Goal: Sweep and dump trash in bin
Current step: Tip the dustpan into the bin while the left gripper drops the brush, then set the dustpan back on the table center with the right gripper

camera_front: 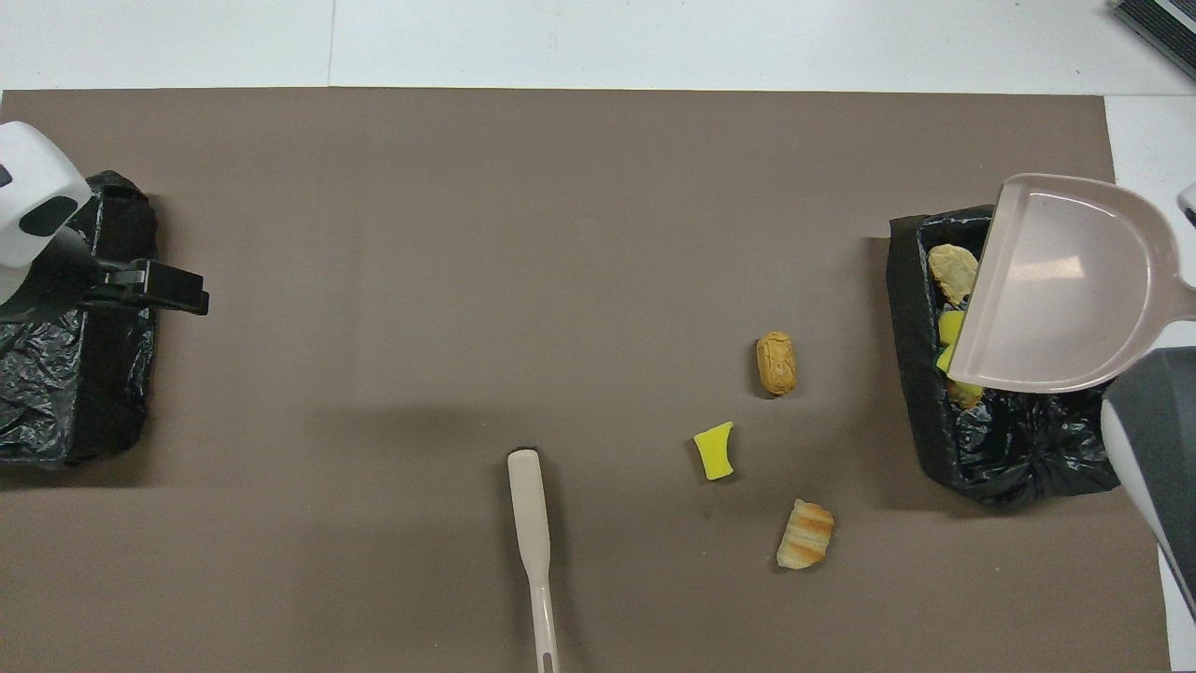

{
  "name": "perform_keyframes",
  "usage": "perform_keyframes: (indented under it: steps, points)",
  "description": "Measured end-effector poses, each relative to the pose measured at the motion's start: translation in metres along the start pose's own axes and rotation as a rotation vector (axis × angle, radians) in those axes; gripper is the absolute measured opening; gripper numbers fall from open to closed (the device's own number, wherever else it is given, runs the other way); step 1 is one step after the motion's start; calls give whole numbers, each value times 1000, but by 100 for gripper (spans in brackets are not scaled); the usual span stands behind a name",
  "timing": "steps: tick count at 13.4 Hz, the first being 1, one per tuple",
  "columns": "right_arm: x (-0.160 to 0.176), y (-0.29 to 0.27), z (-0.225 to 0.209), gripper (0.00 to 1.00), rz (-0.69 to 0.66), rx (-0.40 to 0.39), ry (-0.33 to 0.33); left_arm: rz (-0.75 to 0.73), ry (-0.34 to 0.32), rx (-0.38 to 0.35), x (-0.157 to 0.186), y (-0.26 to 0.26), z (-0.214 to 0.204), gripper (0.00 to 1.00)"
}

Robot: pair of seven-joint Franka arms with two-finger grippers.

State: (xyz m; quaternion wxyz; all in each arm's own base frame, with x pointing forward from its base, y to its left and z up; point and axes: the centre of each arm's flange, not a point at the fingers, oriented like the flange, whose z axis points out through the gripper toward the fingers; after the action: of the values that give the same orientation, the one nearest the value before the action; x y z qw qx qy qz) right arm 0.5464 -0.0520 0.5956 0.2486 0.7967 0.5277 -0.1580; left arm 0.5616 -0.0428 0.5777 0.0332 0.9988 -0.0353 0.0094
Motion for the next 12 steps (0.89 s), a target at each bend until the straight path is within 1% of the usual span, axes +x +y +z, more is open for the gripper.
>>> perform_keyframes:
  steps: [2,4,7,8,10,12]
  points:
    - [16,-6,-7,33,111,38,69,2,1,3,-11,4,-13,100]
    - [34,-12,-14,33,249,82,135,-2,-6,3,-16,5,-13,100]
    - [76,-23,-41,33,538,182,252,-8,-16,4,-17,4,-9,100]
    - [92,-26,-56,33,621,204,283,-9,-15,4,-17,4,-9,100]
    - [129,-27,-84,33,768,231,322,-9,-15,5,-17,3,-9,100]
    - [185,-27,-110,33,891,264,363,-9,-13,5,-17,3,-9,100]
